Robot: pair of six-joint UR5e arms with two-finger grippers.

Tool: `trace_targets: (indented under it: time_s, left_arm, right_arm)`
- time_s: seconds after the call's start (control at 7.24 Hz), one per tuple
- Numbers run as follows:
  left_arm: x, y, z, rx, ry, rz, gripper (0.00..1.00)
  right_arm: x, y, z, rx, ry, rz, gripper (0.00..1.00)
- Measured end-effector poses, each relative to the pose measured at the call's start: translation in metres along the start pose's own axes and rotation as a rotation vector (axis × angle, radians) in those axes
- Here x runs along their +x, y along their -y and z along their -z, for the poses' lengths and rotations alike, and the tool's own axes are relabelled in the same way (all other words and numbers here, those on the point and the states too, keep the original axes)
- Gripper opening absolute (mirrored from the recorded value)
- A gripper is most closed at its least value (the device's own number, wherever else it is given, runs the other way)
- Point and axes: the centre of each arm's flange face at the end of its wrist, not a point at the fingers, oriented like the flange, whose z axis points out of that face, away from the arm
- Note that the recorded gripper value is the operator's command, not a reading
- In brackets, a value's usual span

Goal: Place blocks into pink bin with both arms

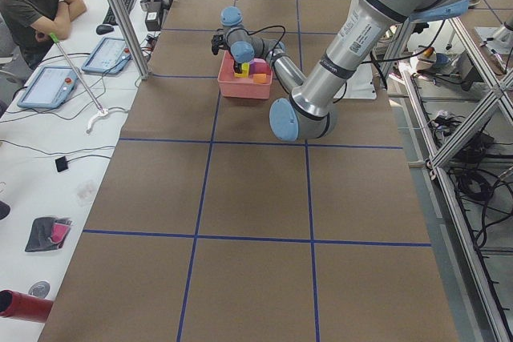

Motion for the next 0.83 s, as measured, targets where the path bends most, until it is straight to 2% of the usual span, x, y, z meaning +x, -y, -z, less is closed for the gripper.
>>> trace_targets:
  time_s: [0.14, 0.41, 0.55, 0.83]
  left_arm:
    - [0.003, 0.004, -0.006, 0.008, 0.012, 0.001, 0.99]
    - [0.008, 0.008, -0.007, 0.017, 0.016, -0.003, 1.00]
    - [0.007, 0.010, 0.004, 0.031, 0.009, -0.004, 1.00]
    - [-0.046, 0.003, 0.060, 0.082, 0.015, -0.011, 1.00]
  right_arm:
    - [0.000, 0.000, 0.000, 0.000, 0.000, 0.000, 1.00]
    - [0.000, 0.000, 0.001, 0.001, 0.001, 0.001, 1.00]
    - [-0.001, -0.001, 0.004, 0.005, 0.004, 0.003, 1.00]
    - [0.004, 0.003, 0.016, 0.027, 0.012, -0.005, 1.00]
